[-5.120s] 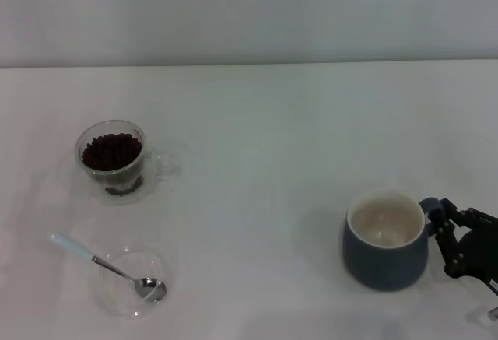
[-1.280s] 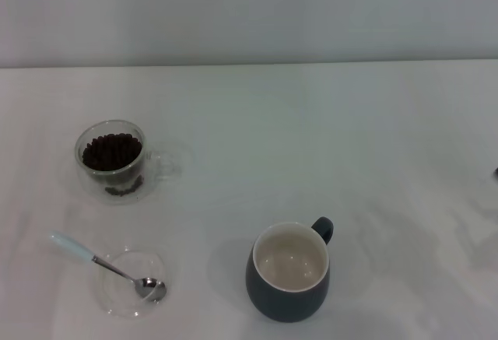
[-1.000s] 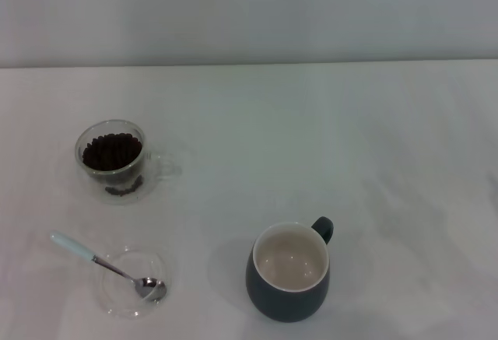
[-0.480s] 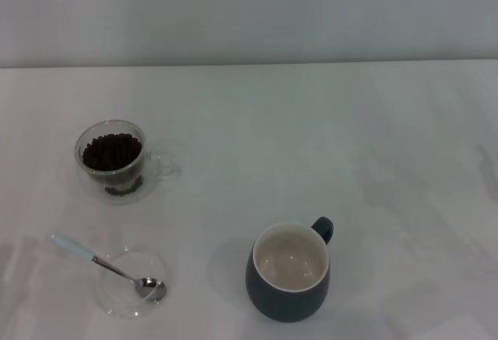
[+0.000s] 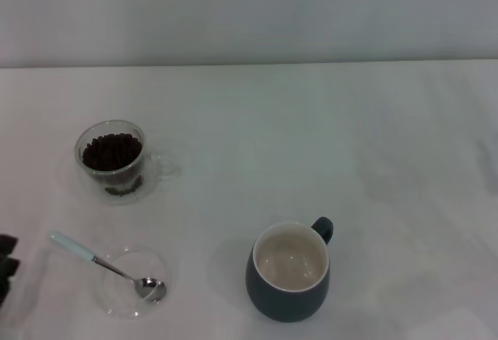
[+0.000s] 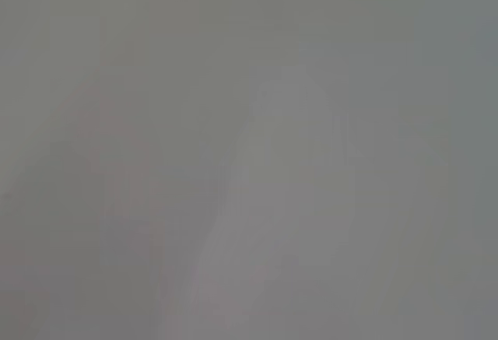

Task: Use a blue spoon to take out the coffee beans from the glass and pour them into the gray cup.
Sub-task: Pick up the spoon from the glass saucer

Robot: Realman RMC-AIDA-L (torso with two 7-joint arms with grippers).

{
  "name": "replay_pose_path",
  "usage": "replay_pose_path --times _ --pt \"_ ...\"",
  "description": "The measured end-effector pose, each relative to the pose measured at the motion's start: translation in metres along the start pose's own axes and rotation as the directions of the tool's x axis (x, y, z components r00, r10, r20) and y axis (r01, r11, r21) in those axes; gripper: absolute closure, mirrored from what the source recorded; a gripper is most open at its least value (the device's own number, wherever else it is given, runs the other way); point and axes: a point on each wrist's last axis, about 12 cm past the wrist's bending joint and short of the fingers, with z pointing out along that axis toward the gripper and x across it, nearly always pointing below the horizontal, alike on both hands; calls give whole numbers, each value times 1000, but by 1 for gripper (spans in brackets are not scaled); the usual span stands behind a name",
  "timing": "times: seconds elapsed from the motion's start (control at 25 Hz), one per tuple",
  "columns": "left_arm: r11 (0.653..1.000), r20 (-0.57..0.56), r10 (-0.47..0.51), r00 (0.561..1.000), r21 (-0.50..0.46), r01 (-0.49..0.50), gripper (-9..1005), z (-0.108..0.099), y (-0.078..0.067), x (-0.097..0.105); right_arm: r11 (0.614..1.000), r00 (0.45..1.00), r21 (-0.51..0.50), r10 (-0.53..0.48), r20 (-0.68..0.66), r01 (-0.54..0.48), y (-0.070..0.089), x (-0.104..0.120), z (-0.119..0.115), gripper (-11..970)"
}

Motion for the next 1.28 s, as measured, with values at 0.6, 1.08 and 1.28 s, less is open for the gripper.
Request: replay_pose_path --times 0.6,1.08,1.28 --pt "998 -165 56 985 7 -55 375 29 -3 5 999 1000 -22 25 12 -25 8 -2 -7 611" --pt "995 -226 96 969 18 -94 375 42 -6 6 998 999 -34 44 10 -43 13 -3 -11 611" --pt "993 -245 120 962 23 -118 375 48 -7 6 998 999 -33 46 8 -46 14 -3 -12 611"
